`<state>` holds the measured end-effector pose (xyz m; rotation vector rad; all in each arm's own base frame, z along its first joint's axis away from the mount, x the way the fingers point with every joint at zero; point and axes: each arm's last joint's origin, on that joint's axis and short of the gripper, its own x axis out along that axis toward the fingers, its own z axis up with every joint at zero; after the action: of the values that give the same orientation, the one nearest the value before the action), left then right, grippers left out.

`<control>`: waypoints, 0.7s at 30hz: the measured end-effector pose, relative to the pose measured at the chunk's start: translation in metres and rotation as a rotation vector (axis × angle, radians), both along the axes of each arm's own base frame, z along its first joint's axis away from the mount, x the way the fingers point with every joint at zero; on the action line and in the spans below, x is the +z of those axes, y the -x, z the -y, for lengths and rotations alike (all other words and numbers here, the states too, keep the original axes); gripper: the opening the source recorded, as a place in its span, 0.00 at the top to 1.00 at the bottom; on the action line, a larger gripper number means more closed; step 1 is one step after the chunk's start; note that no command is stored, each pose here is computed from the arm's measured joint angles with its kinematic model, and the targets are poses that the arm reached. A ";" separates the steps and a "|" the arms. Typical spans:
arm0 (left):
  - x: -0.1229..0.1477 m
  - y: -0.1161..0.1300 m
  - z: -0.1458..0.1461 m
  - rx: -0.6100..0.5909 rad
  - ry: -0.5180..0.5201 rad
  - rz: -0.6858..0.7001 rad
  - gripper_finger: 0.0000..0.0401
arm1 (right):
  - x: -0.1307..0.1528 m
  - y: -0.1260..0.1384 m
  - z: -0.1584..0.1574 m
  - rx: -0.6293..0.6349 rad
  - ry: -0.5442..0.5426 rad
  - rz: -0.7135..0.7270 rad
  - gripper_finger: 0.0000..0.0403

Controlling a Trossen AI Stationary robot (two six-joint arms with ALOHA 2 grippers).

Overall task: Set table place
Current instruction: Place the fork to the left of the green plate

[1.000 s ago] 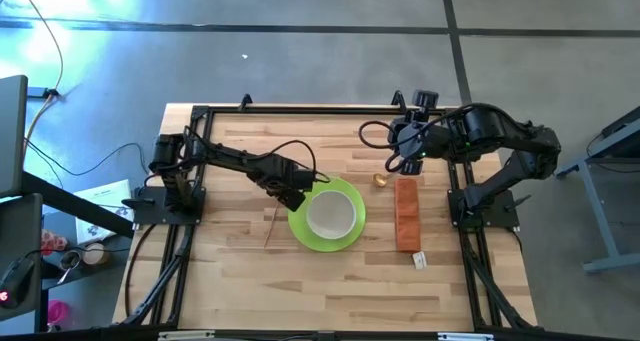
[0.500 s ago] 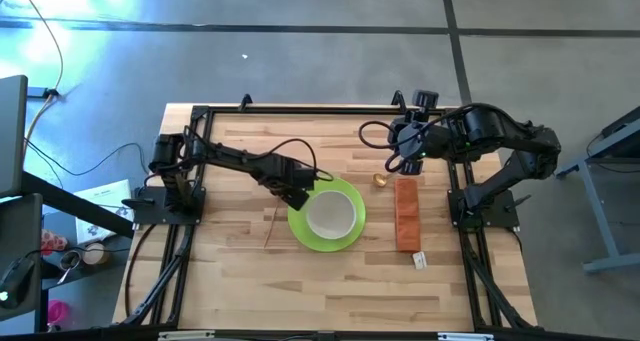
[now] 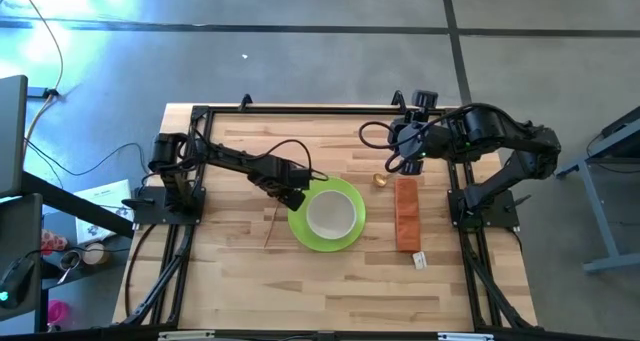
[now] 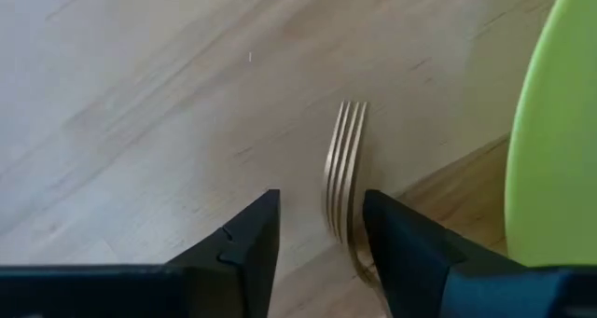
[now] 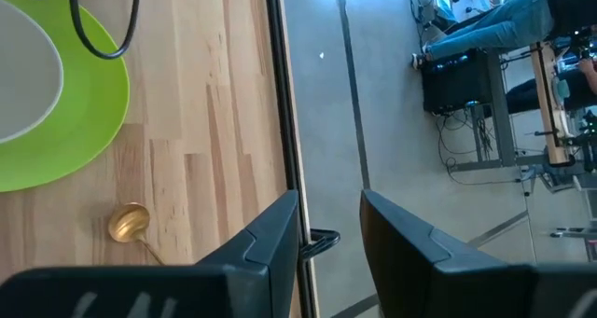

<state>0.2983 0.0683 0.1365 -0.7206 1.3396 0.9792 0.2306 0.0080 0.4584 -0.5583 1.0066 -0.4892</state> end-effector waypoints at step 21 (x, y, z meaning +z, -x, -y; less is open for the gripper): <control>0.016 -0.003 -0.002 0.028 -0.054 0.112 0.99 | 0.000 0.000 0.000 0.001 0.001 -0.002 0.73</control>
<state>0.3008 0.0699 0.1520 -0.7443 1.2042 0.9800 0.2304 0.0079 0.4585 -0.5602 1.0078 -0.4885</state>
